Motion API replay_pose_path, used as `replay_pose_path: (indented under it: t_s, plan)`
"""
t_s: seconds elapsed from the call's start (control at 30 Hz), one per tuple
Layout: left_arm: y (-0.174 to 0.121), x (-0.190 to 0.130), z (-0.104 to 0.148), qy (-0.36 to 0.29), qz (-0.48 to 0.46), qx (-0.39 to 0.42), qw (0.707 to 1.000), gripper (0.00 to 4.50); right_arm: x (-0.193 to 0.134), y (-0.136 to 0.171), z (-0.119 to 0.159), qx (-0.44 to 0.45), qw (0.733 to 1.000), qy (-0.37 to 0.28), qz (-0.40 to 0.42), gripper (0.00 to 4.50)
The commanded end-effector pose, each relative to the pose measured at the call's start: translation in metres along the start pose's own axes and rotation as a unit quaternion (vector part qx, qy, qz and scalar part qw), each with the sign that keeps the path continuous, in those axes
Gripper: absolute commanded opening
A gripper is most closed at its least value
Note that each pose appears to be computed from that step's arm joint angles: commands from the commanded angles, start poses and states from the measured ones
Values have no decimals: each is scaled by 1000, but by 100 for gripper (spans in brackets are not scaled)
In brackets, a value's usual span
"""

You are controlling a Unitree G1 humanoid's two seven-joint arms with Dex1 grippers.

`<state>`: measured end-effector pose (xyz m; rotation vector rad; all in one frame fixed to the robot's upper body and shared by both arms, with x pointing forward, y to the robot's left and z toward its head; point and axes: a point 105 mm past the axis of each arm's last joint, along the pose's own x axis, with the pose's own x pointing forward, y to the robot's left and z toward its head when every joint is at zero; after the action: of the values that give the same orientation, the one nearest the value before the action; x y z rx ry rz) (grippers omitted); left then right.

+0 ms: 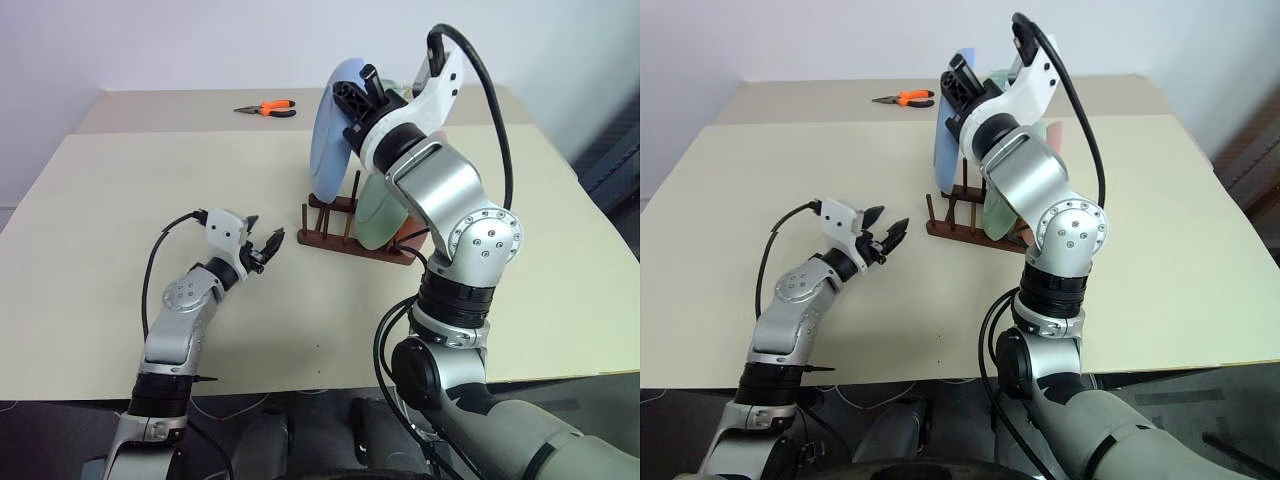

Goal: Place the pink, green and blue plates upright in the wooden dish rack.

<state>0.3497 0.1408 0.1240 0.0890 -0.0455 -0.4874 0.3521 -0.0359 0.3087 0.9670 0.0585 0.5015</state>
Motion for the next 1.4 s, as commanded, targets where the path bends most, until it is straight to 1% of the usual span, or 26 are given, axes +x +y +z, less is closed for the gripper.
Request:
replay_pose_path:
  t_s: [0.03,0.1,0.23,0.37,0.63,0.87,1.1,1.3,1.4]
  plan:
    - [6,-5,13,-24,12,14,1000,293,-3,24,-6,40,999,9,36,0]
    - [8,-6,14,-25,15,15,999,293,-3,22,-6,43,999,10,29,0]
    - [12,-7,18,-30,21,18,999,293,-4,8,-11,61,998,18,-21,0]
    - [13,-7,18,-30,21,20,999,293,-5,5,-12,65,997,19,-36,0]
    - [14,-7,19,-33,21,21,999,293,-6,-4,-4,71,995,0,-72,0]
    - [14,-7,19,-33,20,21,999,293,-9,13,12,73,997,-25,-24,0]
    - [13,-8,20,-33,19,21,999,293,-10,12,13,69,997,-30,-26,0]
    - [13,-9,20,-32,18,22,999,293,-11,6,15,75,996,-36,-43,0]
    - [12,-9,19,-31,17,22,999,293,-10,-6,5,88,993,-14,-75,0]
